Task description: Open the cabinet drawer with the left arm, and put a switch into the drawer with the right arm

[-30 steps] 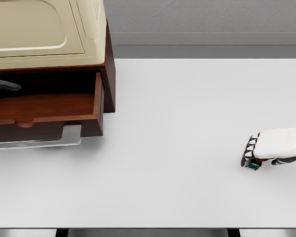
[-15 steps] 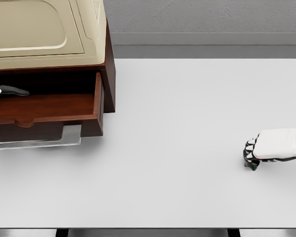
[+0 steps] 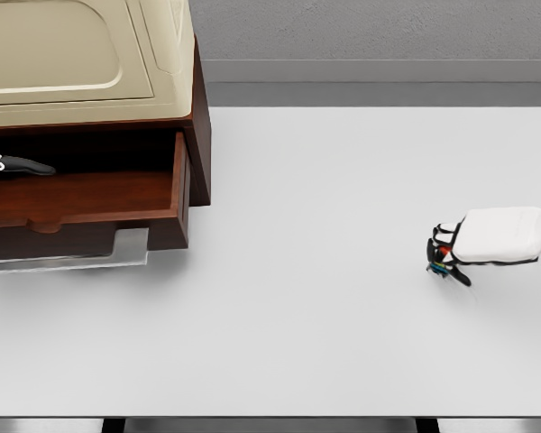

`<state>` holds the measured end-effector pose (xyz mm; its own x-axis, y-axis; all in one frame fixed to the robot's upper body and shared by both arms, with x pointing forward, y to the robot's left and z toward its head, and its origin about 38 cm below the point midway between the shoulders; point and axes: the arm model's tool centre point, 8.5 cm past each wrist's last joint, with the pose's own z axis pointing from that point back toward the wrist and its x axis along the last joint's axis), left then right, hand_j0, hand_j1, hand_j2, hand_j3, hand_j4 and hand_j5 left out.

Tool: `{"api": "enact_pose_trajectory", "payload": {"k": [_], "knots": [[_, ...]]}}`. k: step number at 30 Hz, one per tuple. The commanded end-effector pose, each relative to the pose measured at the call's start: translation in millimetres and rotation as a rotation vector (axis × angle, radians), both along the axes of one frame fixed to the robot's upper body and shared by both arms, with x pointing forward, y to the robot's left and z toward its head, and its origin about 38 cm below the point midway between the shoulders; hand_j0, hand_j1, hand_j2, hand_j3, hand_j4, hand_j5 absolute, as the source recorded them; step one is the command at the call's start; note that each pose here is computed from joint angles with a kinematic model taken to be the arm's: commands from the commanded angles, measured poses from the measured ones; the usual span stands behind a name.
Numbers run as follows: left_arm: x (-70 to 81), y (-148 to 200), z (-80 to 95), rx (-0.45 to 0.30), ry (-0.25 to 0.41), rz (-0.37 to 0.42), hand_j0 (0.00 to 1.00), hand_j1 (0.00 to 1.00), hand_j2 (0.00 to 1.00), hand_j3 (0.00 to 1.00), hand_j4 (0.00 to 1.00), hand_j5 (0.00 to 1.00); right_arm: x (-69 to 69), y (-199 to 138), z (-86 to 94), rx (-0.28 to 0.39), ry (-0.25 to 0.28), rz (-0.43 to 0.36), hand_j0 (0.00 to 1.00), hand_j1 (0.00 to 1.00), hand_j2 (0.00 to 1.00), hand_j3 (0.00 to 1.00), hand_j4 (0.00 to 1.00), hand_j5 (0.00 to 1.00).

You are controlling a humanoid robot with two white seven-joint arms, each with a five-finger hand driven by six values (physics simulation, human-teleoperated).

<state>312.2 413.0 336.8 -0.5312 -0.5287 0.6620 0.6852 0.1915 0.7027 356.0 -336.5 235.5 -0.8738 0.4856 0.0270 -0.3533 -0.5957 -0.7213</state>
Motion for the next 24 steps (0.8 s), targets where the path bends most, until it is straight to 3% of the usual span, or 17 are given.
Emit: {"api": "enact_pose_trajectory", "payload": {"k": [1, 3, 8, 17, 24], "knots": [[0.2, 0, 0.7, -0.007, 0.002, 0.004, 1.0, 1.0, 1.0, 1.0, 1.0, 1.0, 10.0, 13, 3.8, 0.048, -0.019, 0.009, 0.24, 0.24, 0.24, 0.24, 0.24, 0.24], [0.2, 0, 0.7, -0.007, 0.002, 0.004, 1.0, 1.0, 1.0, 1.0, 1.0, 1.0, 13.8, 24, 4.5, 0.07, -0.027, 0.03, 0.24, 0.24, 0.24, 0.24, 0.24, 0.24], [0.2, 0, 0.7, -0.007, 0.002, 0.004, 1.0, 1.0, 1.0, 1.0, 1.0, 1.0, 25.3, 36, 27.7, 0.122, -0.101, 0.046, 0.25, 0.25, 0.25, 0.25, 0.25, 0.25], [0.4, 0, 1.5, -0.006, -0.001, 0.004, 1.0, 1.0, 1.0, 1.0, 1.0, 1.0, 44.7, 97, 70.7, 0.223, -0.219, 0.18, 0.26, 0.26, 0.26, 0.26, 0.26, 0.26], [1.4, 4, 2.8, -0.003, -0.005, 0.015, 1.0, 1.0, 1.0, 1.0, 1.0, 1.0, 48.0, 138, 84.4, 0.285, -0.249, 0.27, 0.23, 0.23, 0.23, 0.23, 0.23, 0.23]]}}
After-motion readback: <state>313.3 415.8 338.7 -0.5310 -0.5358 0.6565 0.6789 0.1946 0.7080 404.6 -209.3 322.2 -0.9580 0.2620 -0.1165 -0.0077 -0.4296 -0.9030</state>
